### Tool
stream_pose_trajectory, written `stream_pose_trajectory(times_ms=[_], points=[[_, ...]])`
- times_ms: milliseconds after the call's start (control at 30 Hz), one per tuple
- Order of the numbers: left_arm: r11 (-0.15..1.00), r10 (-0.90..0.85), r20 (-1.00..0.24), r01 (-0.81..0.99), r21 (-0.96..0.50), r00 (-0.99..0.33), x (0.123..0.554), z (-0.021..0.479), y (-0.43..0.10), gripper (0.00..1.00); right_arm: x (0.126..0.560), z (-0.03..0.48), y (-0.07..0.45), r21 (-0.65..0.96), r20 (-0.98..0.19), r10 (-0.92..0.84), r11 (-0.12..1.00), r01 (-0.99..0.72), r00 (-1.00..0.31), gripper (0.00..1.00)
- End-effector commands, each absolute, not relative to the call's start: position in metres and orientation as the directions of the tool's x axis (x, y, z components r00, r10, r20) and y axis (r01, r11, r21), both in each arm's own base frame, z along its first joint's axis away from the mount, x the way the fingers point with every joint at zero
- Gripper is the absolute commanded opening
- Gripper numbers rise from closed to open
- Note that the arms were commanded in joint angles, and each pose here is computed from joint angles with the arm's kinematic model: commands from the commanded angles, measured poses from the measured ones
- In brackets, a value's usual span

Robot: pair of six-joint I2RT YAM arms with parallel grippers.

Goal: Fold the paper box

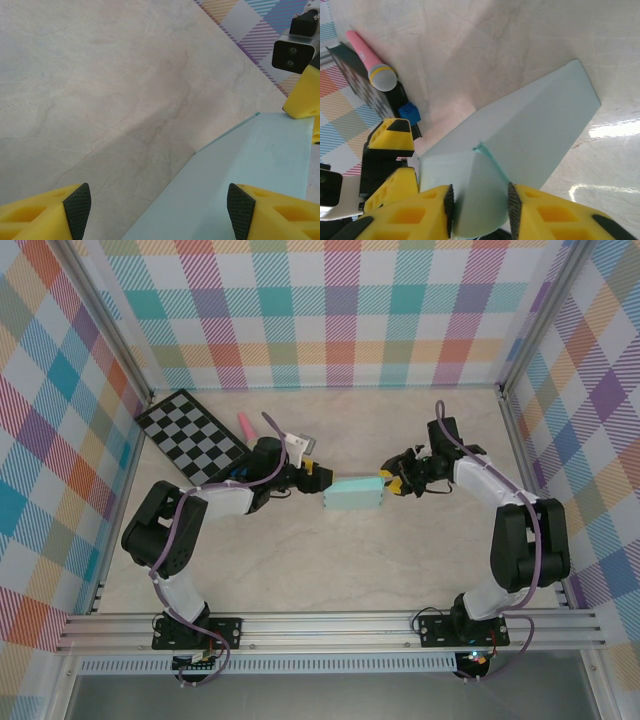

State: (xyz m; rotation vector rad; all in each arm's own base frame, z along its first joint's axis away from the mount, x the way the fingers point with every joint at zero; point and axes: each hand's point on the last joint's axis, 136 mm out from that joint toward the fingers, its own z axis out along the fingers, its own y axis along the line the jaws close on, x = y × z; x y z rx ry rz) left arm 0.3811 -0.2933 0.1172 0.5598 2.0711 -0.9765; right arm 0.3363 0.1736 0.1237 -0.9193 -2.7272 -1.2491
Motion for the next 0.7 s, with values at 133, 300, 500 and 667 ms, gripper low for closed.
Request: stream_pose_trajectory(times_ms=[133, 300, 500, 667], points=[[0.689, 0.210, -0.645, 0.579, -0.436, -0.735, 0.351, 0.042, -0.279, 0.73, 0.333, 0.121, 0.175, 0.671, 0.240, 0.486, 0.542, 0.505, -0.840, 0.37], [0.687, 0.238, -0.641, 0.593, -0.420, -0.730, 0.347, 0.038, -0.280, 0.73, 0.329, 0.114, 0.156, 0.601, 0.110, 0.457, 0.676, 0.425, -0.883, 0.47], [0.688, 0.280, -0.635, 0.612, -0.390, -0.719, 0.342, 0.033, -0.281, 0.73, 0.323, 0.134, 0.148, 0.574, 0.022, 0.361, 0.759, 0.307, -0.932, 0.42], [0.692, 0.290, -0.623, 0.609, -0.388, -0.727, 0.342, 0.028, -0.282, 0.73, 0.317, 0.130, 0.154, 0.596, 0.058, 0.353, 0.738, 0.316, -0.934, 0.40]])
